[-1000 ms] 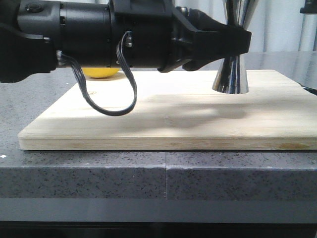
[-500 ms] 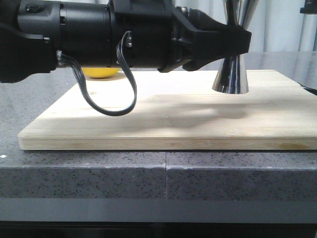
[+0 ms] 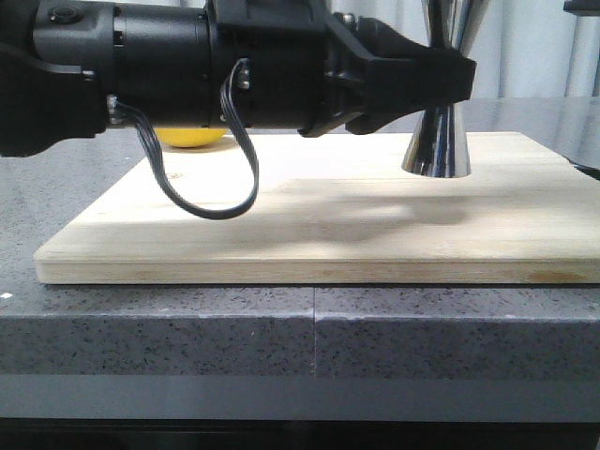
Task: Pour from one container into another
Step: 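Tilt the beaker back upright with the right gripper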
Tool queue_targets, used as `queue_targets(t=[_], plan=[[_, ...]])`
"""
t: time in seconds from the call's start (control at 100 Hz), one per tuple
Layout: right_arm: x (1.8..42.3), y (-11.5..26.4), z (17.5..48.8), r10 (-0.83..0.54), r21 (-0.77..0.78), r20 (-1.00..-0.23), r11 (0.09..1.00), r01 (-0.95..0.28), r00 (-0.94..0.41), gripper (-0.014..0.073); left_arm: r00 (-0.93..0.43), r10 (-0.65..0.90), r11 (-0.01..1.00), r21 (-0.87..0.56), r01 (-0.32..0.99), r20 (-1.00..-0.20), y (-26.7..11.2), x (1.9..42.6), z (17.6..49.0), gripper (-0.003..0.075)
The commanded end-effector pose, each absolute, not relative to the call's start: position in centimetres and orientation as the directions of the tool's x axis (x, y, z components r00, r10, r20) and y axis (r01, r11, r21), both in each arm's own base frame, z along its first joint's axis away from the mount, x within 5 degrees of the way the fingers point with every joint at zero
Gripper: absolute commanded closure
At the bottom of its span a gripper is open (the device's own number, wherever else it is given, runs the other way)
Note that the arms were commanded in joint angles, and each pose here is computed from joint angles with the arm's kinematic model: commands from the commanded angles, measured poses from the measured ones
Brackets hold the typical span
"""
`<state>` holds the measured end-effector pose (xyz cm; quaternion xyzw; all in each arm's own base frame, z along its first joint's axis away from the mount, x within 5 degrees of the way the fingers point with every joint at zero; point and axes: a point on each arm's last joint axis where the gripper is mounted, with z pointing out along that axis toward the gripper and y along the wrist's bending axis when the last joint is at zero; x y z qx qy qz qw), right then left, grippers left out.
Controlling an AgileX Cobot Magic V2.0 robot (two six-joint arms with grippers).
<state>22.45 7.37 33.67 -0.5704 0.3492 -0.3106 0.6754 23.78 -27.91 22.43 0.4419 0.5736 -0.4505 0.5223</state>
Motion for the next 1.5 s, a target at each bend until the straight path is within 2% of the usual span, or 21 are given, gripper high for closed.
queue_targets(t=[0.0, 0.15, 0.45, 0.62, 0.76, 0.94, 1.1, 1.49], plan=[[21.9, 7.3, 35.7, -0.794, -0.967, -0.142, 0.239, 0.089, 0.591, 0.0304, -0.021, -0.103, 0.179, -0.04, 0.983, -0.994, -27.9, 23.6, 25.7, 0.066], [21.9, 7.2, 35.8, -0.793, -0.96, -0.17, 0.267, 0.083, 0.585, 0.0304, -0.021, -0.103, 0.179, -0.04, 0.983, -0.994, -27.9, 23.6, 25.7, 0.066], [22.0, 7.1, 35.9, -0.689, -0.865, -0.444, 0.495, -0.075, 0.573, 0.0304, -0.021, -0.103, 0.179, -0.04, 0.983, -0.994, -27.9, 23.6, 25.7, 0.066], [22.3, 6.5, 36.2, -0.627, -0.776, -0.568, 0.624, -0.094, 0.533, 0.0304, -0.021, -0.105, 0.179, -0.039, 0.983, -0.994, -27.9, 23.6, 25.8, 0.0659], [22.6, 5.8, 36.4, -0.569, -0.683, -0.669, 0.725, -0.091, 0.478, 0.0304, -0.021, -0.105, 0.179, -0.039, 0.983, -0.994, -27.9, 23.6, 25.8, 0.0659], [22.9, 5.0, 36.5, -0.376, -0.461, -0.832, 0.878, -0.129, 0.408, 0.0304, -0.022, -0.106, 0.18, -0.041, 0.983, -0.994, -27.9, 23.6, 25.8, 0.066], [24.0, 4.8, 35.6, -0.303, -0.371, -0.885, 0.917, -0.143, 0.355, 0.0304, -0.022, -0.108, 0.179, -0.041, 0.983, -0.994, -27.9, 23.6, 25.8, 0.0659], [26.8, 4.5, 33.1, -0.226, -0.273, -0.927, 0.954, -0.125, 0.3, 0.0304, -0.02, -0.118, 0.171, -0.04, 0.984, -0.993, -27.9, 23.5, 25.9, 0.066]])
